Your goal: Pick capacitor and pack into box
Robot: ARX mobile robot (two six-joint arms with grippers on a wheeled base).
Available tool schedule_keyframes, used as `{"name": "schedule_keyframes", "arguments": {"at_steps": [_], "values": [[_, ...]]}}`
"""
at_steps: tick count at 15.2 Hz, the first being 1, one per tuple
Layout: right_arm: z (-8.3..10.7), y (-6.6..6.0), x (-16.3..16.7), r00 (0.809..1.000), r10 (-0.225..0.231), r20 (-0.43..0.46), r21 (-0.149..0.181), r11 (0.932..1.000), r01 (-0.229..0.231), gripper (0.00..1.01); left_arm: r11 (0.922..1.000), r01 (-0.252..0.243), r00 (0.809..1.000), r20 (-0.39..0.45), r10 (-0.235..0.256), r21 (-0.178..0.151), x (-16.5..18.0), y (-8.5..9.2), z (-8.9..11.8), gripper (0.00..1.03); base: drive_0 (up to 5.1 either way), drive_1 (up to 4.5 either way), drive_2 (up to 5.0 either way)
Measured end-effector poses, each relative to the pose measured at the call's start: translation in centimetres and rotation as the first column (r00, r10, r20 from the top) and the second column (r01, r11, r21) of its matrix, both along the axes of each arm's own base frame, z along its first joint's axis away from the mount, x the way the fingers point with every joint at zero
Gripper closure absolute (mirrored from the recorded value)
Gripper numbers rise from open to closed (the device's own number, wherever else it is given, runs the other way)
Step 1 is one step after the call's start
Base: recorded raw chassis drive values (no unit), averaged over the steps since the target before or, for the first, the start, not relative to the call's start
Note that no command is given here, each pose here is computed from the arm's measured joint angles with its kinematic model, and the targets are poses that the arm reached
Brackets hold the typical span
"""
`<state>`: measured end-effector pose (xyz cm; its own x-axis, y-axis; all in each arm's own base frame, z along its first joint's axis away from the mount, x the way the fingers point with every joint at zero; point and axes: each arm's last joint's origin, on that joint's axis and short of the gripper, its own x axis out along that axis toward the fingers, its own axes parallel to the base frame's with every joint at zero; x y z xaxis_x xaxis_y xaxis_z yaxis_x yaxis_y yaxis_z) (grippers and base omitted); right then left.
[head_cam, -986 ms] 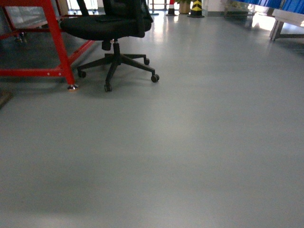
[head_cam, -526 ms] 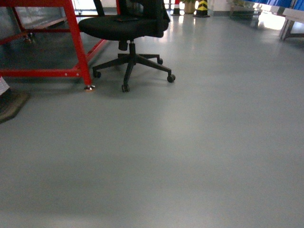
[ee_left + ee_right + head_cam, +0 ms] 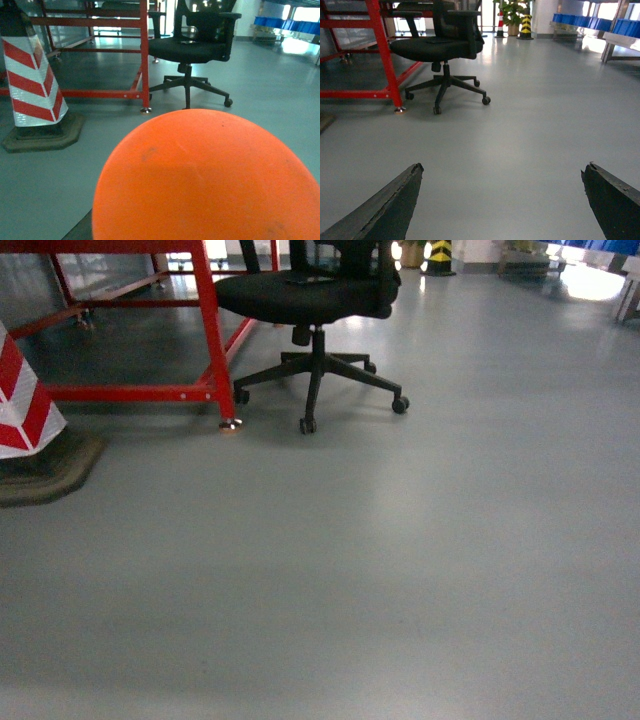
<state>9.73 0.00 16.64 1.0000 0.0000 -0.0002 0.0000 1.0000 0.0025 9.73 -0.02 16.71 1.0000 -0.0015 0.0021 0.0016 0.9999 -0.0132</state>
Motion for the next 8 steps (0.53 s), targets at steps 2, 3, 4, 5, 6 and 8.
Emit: {"name": "schedule_keyframes", "arguments": {"at_steps": [2, 3, 4, 5, 6, 8], "values": [[0.01, 0.00, 0.00, 1.000, -0.001, 0.002, 0.000, 1.0000, 0.001, 0.03, 1.0000, 0.000, 1.000, -0.001, 0.000, 0.000, 0.00, 0.00, -0.01, 0.59, -5.0, 2.46, 2.5], [0.01, 0.00, 0.00, 1.000, 0.000, 0.001, 0.000, 1.0000, 0.000, 0.03, 1.0000, 0.000, 1.000, -0.001, 0.000, 0.000, 0.00, 0.00, -0.01, 0.59, -5.1, 2.36, 2.4], [0.05, 0.00, 0.00, 1.000, 0.000, 0.005, 0.000, 1.0000, 0.000, 0.03, 1.0000, 0.000, 1.000, -0.001, 0.000, 0.000, 0.00, 0.00, -0.01, 0.59, -5.1, 2.36, 2.4], [0.01, 0.00, 0.00, 1.000, 0.000, 0.001, 0.000, 1.0000, 0.000, 0.03, 1.0000, 0.000, 1.000, 0.001, 0.000, 0.000, 0.00, 0.00, 0.01, 0.59, -5.1, 2.36, 2.4], [0.03, 0.00, 0.00, 1.000, 0.000, 0.003, 0.000, 1.0000, 0.000, 0.03, 1.0000, -0.002, 1.000, -0.003, 0.002, 0.000, 0.00, 0.01, -0.03, 0.59, -5.1, 2.36, 2.4], [0.06, 0.00, 0.00, 1.000, 0.000, 0.006, 0.000, 1.0000, 0.000, 0.03, 1.0000, -0.003, 1.000, 0.000, 0.003, 0.000, 0.00, 0.01, 0.00, 0.59, -5.1, 2.36, 2.4]]}}
